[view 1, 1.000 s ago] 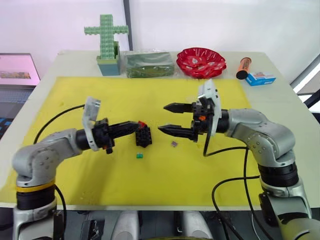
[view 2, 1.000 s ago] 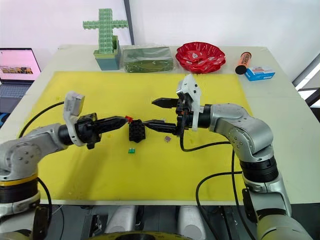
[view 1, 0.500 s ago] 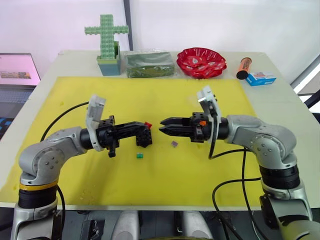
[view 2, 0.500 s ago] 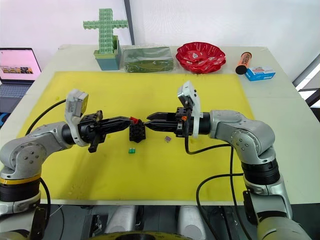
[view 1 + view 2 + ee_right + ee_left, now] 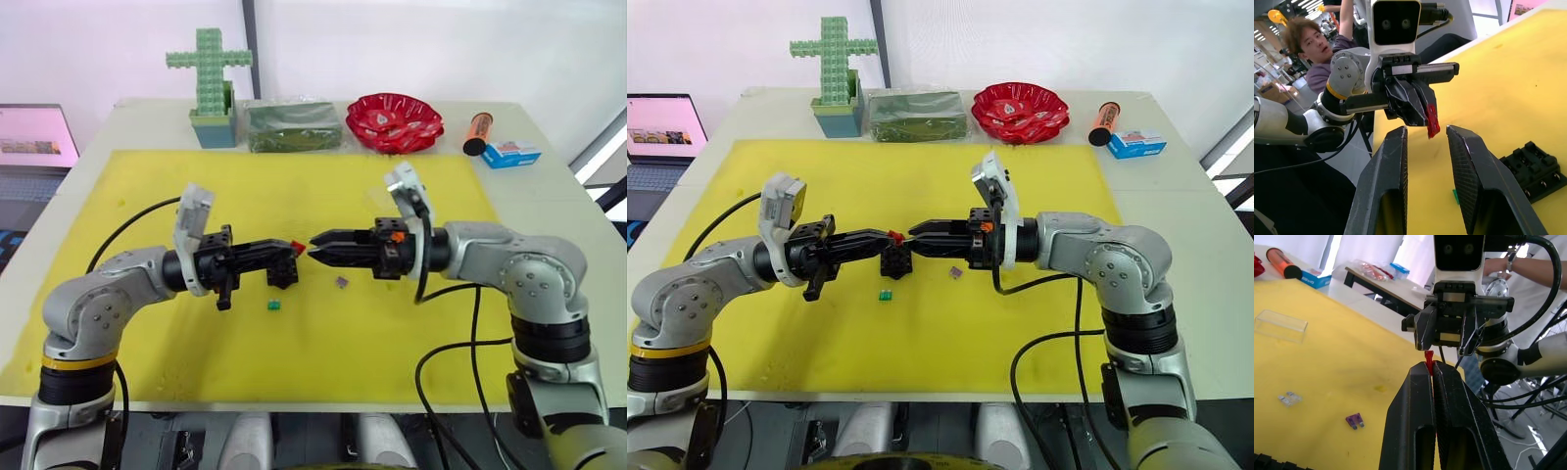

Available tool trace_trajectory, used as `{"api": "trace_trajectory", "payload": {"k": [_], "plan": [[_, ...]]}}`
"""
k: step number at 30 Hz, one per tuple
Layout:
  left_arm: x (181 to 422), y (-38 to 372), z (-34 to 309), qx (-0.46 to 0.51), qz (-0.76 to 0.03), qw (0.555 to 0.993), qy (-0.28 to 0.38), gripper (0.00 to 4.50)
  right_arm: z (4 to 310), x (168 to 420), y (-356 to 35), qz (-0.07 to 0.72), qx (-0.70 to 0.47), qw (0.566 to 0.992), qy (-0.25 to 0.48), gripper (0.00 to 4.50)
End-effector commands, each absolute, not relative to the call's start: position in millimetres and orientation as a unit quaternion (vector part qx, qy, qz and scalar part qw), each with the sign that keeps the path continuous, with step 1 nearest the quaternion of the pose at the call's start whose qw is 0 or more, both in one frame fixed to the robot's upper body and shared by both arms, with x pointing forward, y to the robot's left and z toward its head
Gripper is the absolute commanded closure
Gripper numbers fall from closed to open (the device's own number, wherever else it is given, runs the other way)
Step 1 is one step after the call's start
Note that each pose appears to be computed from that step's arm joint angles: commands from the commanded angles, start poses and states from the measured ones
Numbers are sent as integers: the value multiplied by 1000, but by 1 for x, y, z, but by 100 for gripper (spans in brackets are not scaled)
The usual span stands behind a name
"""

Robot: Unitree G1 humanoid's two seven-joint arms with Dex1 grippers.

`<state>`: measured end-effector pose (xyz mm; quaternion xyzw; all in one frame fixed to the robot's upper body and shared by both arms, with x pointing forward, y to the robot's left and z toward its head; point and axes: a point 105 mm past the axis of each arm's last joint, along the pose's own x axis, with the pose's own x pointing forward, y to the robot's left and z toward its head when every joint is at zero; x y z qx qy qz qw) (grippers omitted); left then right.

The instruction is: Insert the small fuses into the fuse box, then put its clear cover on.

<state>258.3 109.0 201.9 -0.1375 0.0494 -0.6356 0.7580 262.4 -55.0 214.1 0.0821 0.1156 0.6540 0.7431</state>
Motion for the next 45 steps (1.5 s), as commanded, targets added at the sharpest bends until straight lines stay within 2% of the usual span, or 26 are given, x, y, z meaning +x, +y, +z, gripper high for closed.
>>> {"api": "trace_trajectory", "payload": {"k": [1,26,29,31,41,45], "plan": [[251,104,212,-127,-657,743,31,450,220,258,-54,661,70,741,97,322],[246,102,209,-122,-664,737,39,450,217,251,-50,672,80,730,97,322],[244,102,209,-124,-663,738,37,450,220,249,-48,678,86,724,94,376],[244,102,209,-124,-663,738,38,450,223,248,-47,681,93,721,93,441],[244,102,201,-116,-653,747,54,450,226,244,-46,684,99,716,95,449],[252,110,196,-86,-631,770,53,354,227,246,-47,682,78,722,90,450]]}}
